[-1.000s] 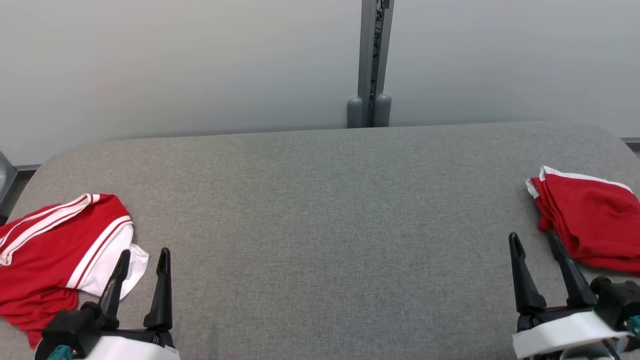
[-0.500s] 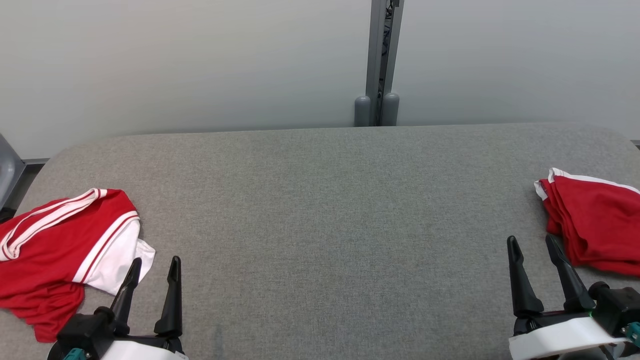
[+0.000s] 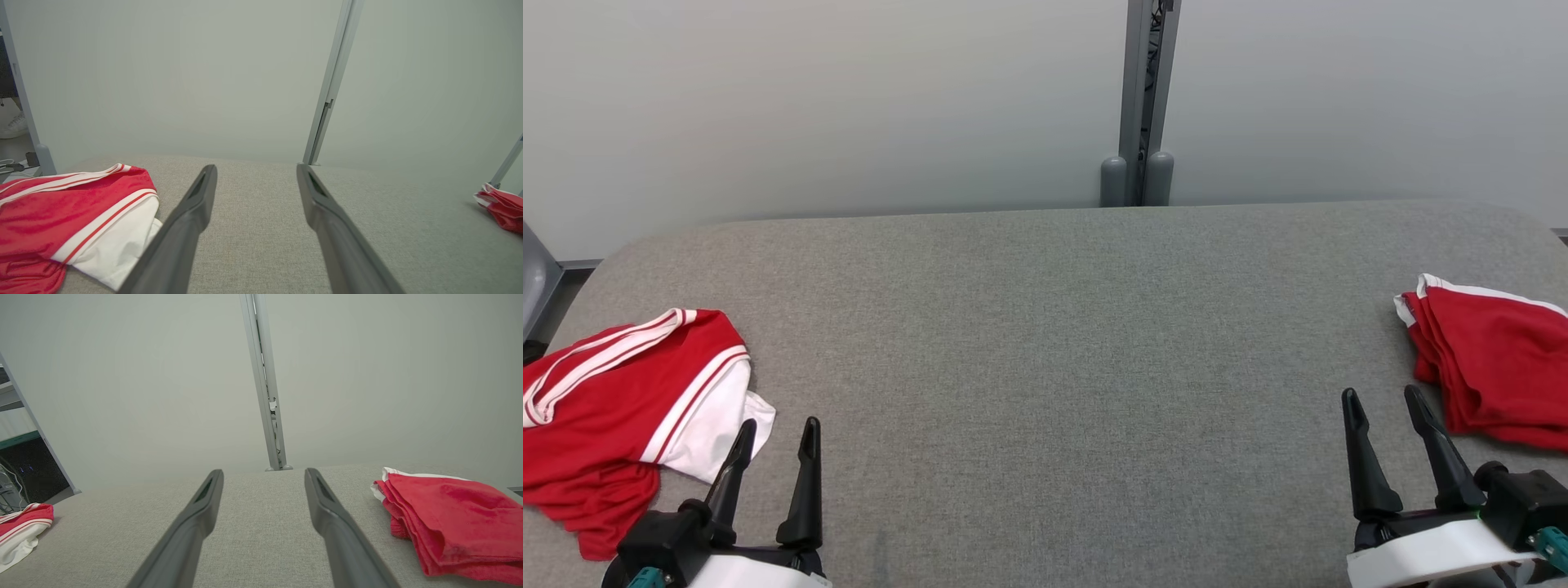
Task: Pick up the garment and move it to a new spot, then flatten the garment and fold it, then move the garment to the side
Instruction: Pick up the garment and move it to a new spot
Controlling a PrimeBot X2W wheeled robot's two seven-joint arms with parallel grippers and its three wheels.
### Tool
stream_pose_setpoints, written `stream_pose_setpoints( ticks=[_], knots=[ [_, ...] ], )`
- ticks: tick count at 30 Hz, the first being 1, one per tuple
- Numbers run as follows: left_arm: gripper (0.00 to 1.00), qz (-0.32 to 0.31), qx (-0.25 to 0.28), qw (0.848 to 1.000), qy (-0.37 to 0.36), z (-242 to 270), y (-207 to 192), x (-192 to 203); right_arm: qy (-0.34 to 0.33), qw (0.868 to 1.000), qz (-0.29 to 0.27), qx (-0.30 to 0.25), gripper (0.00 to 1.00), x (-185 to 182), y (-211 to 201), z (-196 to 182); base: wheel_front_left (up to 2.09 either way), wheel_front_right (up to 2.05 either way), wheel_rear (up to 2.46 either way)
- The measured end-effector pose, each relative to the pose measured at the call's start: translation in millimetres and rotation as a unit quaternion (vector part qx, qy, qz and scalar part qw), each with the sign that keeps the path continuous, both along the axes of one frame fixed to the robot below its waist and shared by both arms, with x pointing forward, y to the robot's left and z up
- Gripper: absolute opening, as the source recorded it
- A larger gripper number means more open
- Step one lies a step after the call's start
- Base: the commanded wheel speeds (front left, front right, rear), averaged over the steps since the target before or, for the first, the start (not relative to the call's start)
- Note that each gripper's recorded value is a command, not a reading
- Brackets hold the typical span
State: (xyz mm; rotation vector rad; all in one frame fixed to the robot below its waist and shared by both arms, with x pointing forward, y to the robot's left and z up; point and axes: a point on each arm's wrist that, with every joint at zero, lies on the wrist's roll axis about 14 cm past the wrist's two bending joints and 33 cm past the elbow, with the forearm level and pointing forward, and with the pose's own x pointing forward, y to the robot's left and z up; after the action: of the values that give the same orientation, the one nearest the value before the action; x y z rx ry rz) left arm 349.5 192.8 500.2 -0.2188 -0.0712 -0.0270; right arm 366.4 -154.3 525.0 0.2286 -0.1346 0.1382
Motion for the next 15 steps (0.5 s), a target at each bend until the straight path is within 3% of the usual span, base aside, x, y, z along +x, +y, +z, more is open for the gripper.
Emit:
stream_pose_setpoints(
  ticks=[15],
  knots=[
    [1.0, -0.001, 0.003, 1.0, -0.001, 0.6, -0.6, -0.4, 0.005, 1.0, 0.002, -0.001, 1.0, 0.3, 1.2, -3.6, 0.0, 0.0, 0.0]
  ],
)
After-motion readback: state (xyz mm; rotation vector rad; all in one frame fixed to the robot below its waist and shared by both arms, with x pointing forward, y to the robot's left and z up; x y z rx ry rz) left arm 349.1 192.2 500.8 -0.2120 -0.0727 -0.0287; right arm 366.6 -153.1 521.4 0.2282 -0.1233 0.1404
